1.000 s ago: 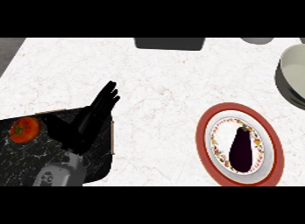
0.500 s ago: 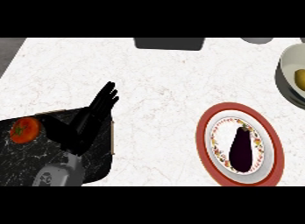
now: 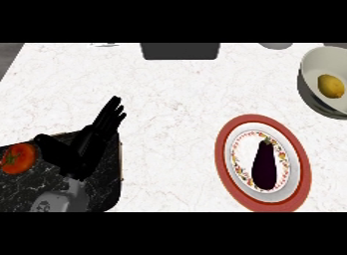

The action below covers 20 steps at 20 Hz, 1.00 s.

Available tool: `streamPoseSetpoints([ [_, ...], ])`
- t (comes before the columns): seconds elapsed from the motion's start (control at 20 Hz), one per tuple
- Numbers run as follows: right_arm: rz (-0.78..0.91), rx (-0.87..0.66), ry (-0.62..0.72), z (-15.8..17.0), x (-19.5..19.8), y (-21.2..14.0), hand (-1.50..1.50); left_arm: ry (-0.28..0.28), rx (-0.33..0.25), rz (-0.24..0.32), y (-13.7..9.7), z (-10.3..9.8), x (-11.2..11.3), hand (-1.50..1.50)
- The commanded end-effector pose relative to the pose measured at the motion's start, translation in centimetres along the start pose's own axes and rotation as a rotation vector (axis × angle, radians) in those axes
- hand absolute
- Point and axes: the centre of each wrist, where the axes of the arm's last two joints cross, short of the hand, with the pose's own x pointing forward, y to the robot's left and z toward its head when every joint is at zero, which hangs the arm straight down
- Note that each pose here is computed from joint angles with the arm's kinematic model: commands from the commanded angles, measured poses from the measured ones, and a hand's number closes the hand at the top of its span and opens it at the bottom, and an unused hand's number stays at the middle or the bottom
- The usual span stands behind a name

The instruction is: Pick the lemon from the plate and place it in the bowl

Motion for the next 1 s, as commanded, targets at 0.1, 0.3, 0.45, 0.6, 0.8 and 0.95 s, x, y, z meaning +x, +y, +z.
streamPoseSetpoints([
  [0.1, -0.206, 0.008, -0.092, 3.8, -1.3, 0.0, -1.50, 0.022, 0.058, 0.018, 0.5, 1.1, -0.8, 0.00],
  [0.3, -0.238, 0.039, -0.161, 8.1, -2.2, 0.2, -1.50, 0.033, 0.088, 0.012, 1.4, 1.1, -1.1, 0.00],
  [0.45, -0.253, 0.040, -0.174, 11.9, -3.4, -0.4, -1.50, 0.020, 0.089, 0.021, 2.1, 1.5, -0.8, 0.00],
  [0.6, -0.241, 0.077, -0.200, 15.3, -4.5, -2.1, 1.50, 0.031, 0.126, 0.019, 1.6, 1.7, -1.6, 0.00],
  [0.8, -0.187, 0.131, -0.172, 19.5, -7.7, -5.1, 1.50, 0.036, 0.118, 0.018, 2.4, 2.4, -1.3, 0.00],
  [0.95, -0.176, 0.171, -0.126, 22.6, -9.5, -6.8, 1.50, 0.027, 0.112, 0.020, 2.1, 1.8, -1.0, 0.00],
])
